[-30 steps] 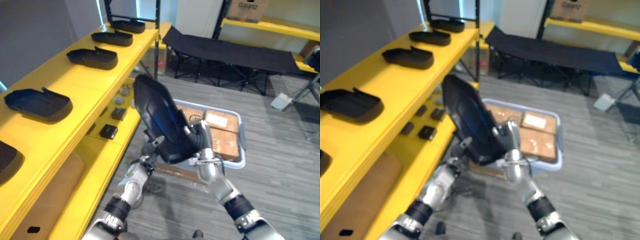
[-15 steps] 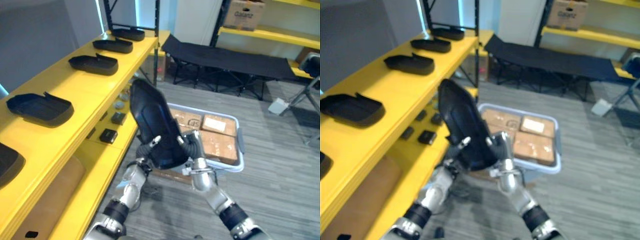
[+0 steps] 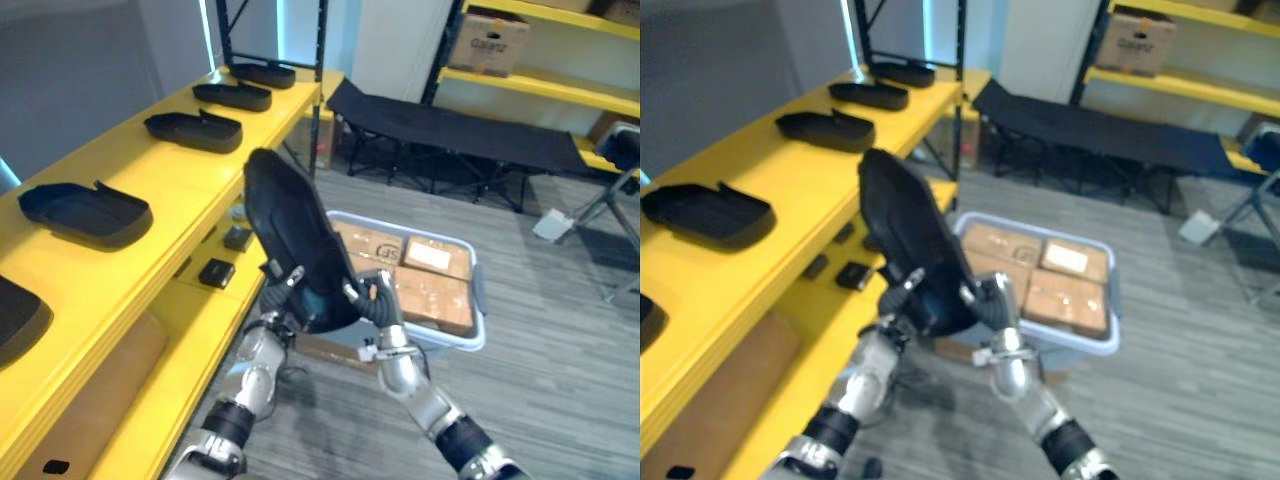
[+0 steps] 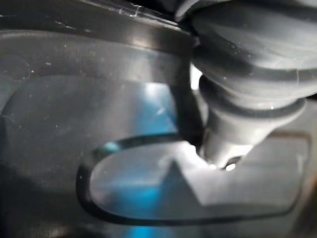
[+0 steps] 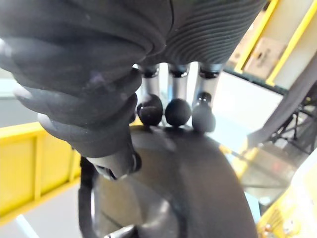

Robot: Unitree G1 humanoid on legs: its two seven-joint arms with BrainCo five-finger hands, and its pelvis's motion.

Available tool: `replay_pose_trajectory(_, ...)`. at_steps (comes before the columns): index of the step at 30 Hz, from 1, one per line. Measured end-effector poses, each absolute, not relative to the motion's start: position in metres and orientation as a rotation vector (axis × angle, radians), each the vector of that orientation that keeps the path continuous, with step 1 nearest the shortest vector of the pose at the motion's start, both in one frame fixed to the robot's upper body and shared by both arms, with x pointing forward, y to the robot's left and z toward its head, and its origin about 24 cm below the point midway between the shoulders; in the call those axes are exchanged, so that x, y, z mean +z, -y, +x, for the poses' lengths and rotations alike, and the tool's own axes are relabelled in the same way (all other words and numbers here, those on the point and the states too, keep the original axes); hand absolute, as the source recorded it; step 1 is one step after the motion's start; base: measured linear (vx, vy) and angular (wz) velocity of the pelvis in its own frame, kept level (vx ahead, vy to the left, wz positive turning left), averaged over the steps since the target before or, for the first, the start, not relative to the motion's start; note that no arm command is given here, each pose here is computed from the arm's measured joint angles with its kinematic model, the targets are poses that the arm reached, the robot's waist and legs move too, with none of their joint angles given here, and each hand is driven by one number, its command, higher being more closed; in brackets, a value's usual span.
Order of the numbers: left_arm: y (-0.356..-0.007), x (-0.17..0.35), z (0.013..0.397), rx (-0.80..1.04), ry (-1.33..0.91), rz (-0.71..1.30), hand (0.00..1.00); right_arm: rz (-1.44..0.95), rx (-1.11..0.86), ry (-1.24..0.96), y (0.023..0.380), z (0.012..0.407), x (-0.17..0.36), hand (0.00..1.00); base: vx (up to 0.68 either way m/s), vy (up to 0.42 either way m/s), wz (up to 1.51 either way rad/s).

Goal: Walk over and take plastic housings, then place them on the shelf

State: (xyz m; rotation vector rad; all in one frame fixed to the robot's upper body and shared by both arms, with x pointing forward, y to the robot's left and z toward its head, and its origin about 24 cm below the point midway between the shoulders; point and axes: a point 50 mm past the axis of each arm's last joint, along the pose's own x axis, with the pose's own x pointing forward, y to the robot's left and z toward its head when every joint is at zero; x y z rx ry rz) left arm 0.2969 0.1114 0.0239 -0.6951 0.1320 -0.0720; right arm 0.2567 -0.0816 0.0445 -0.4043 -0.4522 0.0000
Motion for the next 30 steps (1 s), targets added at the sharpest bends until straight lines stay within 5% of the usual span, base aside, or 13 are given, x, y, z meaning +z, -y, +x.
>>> replay_pose_trajectory(6,-0.118,0.025,0.297,-0.032,-0.111,-0.693,1.0,-0.305,-0.087,0.639,0.094,0.263,0.096,0.0,0.0,0.003,-0.03)
replay_pose_trajectory(12,-0.183,0.026,0.282,0.378,0.033,-0.454,1.0,-0.125,-0.343,0.678,0.162,0.262,0.134,0.0,0.0,0.009,-0.1)
replay_pose_trajectory(19,-0.214,0.099,0.243,0.674,0.514,-0.173,1.0,-0.058,-0.507,0.374,0.212,0.218,0.08,0.0,0.0,0.011,-0.07)
replay_pose_trajectory(26,-0.205,0.09,0.207,0.747,0.497,-0.017,1.0,0.04,-0.632,-0.196,0.237,0.16,-0.031,0.0,0.0,0.012,-0.09)
replay_pose_trajectory(30,-0.212,0.086,0.193,0.798,0.465,0.004,1.0,0.1,-0.652,-0.191,0.245,0.145,-0.038,0.0,0.01,0.005,0.01)
